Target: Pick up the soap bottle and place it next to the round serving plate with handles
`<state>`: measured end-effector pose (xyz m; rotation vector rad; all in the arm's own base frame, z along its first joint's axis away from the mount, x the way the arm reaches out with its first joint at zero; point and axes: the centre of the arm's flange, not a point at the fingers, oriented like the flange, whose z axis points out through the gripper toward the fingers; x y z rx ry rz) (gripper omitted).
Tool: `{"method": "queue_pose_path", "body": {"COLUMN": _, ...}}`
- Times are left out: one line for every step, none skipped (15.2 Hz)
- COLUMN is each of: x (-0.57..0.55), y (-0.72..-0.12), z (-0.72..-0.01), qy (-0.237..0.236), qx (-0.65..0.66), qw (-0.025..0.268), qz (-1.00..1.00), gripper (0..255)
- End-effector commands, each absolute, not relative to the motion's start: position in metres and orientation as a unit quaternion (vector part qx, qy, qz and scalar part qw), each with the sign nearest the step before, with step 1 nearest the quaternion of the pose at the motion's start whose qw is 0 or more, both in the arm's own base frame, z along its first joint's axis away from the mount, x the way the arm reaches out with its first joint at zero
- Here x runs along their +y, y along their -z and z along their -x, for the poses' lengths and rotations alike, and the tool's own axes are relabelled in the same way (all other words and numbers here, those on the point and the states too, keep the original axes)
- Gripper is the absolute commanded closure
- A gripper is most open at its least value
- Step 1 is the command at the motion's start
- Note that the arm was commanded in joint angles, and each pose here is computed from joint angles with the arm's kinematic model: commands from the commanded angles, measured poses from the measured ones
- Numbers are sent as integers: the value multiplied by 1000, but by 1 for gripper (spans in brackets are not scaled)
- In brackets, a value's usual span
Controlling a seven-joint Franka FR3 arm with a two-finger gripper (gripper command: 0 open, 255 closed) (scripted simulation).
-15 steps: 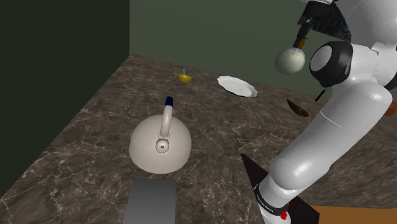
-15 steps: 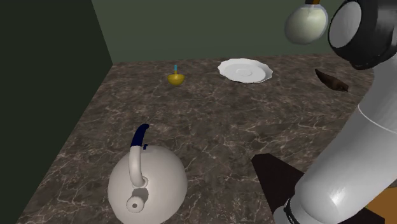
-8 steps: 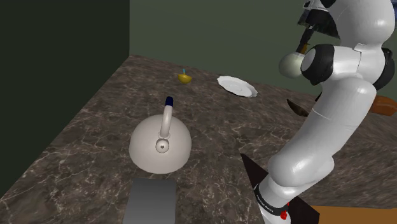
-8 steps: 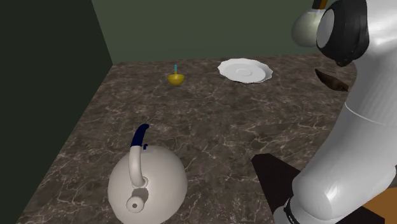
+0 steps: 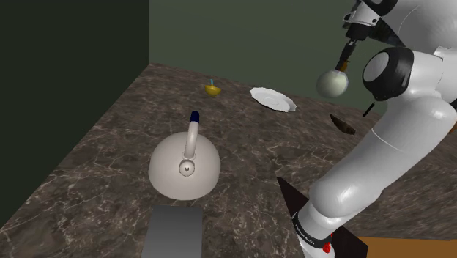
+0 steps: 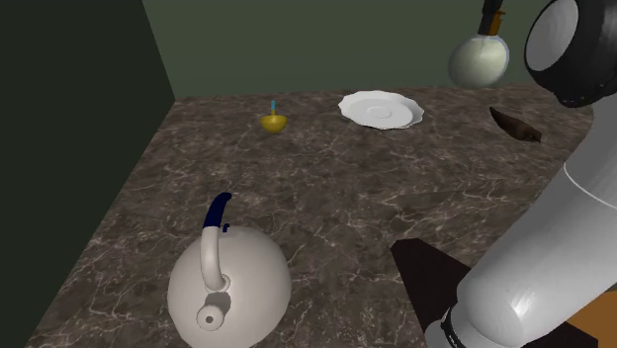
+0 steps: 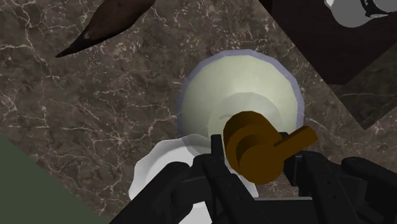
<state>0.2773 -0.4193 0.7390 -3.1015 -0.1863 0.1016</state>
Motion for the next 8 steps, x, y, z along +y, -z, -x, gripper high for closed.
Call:
{"method": "queue_pose_path", "body": {"x": -418, "y": -729, "z": -278, "qy": -33, "qx": -60, "qw": 16, "qz": 998, "gripper": 255}}
{"method": "queue_pose_path", "body": {"x": -418, "y": -723, "z": -278, "qy": -33, "qx": -60, "qw": 16, "qz": 998, "gripper": 255}}
{"method": "queue_pose_path", "body": {"x": -418, "y": -718, "z": -278, "qy": -33, "qx": -60, "qw": 16, "qz": 998, "gripper": 255}}
{"method": "queue_pose_path", "body": {"x": -418, "y": -713, "z": -278, "qy": -33, "qx": -60, "qw": 16, "qz": 998, "gripper": 255}}
{"method": "queue_pose_path", "body": {"x": -418, "y": -708, "z": -278, "qy": -33, "qx": -60, "qw": 16, "qz": 998, "gripper": 255}}
{"method": "queue_pose_path", "body": {"x": -418, "y": -702, "z": -278, "qy": -33, "qx": -60, "qw": 16, "qz": 998, "gripper": 255}}
{"method": "queue_pose_path", "body": {"x": -418, "y": -697, "z": -278, "qy": -33, "qx": -60, "qw": 16, "qz": 998, "gripper": 255}}
{"method": "queue_pose_path", "body": {"x": -418, "y": -692, "z": -278, "qy": -33, "qx": -60, "qw": 16, "qz": 998, "gripper": 255}}
